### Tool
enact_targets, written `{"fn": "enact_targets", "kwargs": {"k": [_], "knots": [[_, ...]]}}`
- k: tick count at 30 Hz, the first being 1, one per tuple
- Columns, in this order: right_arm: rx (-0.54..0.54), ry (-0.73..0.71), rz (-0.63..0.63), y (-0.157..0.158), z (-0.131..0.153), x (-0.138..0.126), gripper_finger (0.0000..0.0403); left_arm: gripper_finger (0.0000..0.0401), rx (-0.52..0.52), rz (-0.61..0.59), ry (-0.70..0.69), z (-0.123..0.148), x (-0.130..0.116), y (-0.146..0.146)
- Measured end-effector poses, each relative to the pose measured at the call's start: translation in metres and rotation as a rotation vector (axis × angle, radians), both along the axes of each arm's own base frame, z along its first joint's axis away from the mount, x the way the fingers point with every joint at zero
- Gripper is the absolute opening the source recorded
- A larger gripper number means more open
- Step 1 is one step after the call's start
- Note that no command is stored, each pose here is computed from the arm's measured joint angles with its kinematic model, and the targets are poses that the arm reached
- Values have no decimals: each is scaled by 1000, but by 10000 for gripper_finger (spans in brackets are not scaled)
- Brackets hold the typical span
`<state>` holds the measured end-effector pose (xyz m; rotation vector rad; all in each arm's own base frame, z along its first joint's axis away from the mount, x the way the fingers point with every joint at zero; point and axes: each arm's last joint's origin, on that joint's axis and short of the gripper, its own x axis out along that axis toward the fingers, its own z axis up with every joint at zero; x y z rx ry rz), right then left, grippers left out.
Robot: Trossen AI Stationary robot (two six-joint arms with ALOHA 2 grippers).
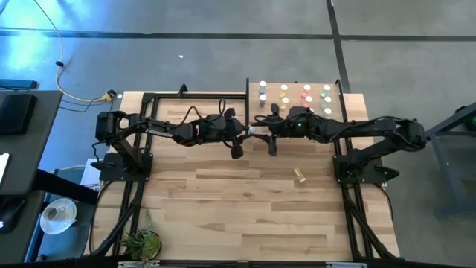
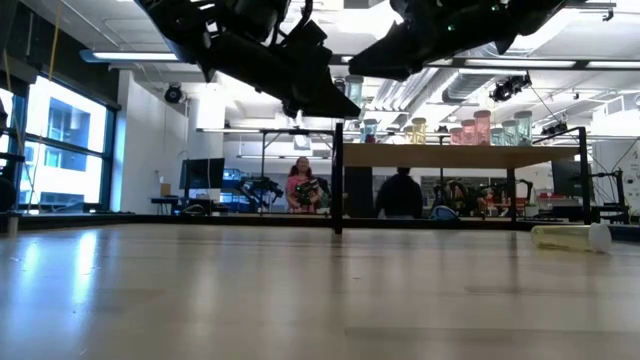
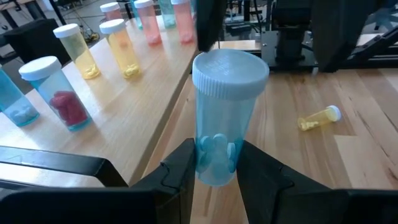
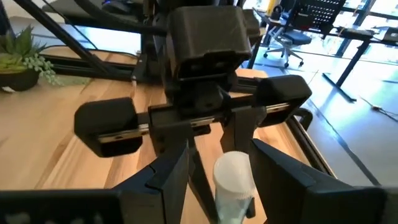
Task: Pick and place medicine bottles onto shelf by color
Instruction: Put the blue medicine bottle aligned with the other blue medicine bottle on the shelf
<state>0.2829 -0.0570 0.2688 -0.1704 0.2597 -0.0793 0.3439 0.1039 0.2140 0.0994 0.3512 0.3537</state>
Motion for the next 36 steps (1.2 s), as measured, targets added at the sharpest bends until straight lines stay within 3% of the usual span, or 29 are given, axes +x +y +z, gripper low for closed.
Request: {"fn": "enact_targets", "kwargs": {"k": [19, 30, 36], "knots": [[-19, 28, -29, -1, -3, 0, 161, 90, 29, -35, -57, 6, 5, -11], [-23, 27, -34, -1, -2, 0, 161, 90, 25, 15, -32, 4, 4, -10], [-19, 33, -35, -1, -3, -1, 136, 90, 25, 15, -33, 4, 4, -10]]}}
